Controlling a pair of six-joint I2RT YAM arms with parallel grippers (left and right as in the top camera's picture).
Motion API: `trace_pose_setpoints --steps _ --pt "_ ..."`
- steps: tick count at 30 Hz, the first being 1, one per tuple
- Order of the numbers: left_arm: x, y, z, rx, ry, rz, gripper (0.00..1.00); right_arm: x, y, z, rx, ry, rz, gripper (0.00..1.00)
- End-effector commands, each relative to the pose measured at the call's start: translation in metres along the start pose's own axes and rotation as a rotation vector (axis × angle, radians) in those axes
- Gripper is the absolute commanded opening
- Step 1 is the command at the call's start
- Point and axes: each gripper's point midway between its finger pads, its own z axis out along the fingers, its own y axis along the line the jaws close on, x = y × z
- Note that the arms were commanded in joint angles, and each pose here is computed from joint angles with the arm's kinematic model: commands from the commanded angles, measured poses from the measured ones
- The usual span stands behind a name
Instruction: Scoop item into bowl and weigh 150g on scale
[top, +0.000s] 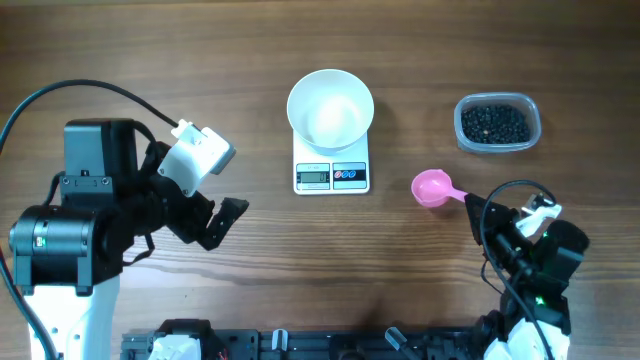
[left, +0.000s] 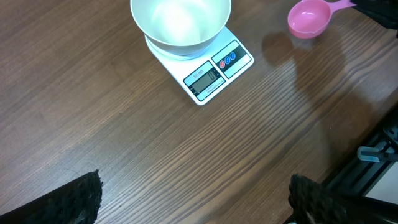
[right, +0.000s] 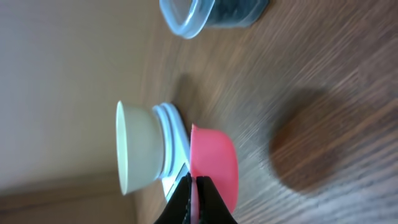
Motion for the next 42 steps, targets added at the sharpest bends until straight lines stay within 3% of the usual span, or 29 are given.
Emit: trace_pose_setpoints --steps 1,15,20,27,33,37,38,42 --pt "-0.005 -0.001 -0.005 0.0 -0.023 0.021 1.0 -0.014 -0.008 0.011 0.059 -0.079 -0.021 0.06" --pt "-0.005 -0.001 -0.005 0.0 -0.023 0.021 1.0 0.019 -0.021 0.052 0.061 0.104 0.055 0.07" --pt "-0.005 -0.001 -0.005 0.0 -0.023 0.021 1.0 0.019 -0.021 0.052 0.053 0.106 -0.05 0.22" --pt "-0.005 -0.001 -0.005 0.0 -0.023 0.021 1.0 0.019 -0.02 0.052 0.048 0.108 -0.134 0.3" --pt "-0.005 -0.001 -0.005 0.0 -0.023 0.021 1.0 0.029 -0.015 0.051 0.005 0.167 -0.212 0.52" --pt "-0.005 -0.001 -0.005 0.0 -0.023 0.021 1.0 0.037 -0.011 0.049 -0.028 0.211 -0.256 0.93" --pt "-0.005 -0.001 -0.005 0.0 -0.023 0.021 1.0 0.038 -0.011 0.049 -0.032 0.215 -0.263 1.0" --pt "-0.005 -0.001 -0.005 0.0 -0.023 0.021 1.0 0.045 -0.006 0.047 -0.064 0.257 -0.259 1.0"
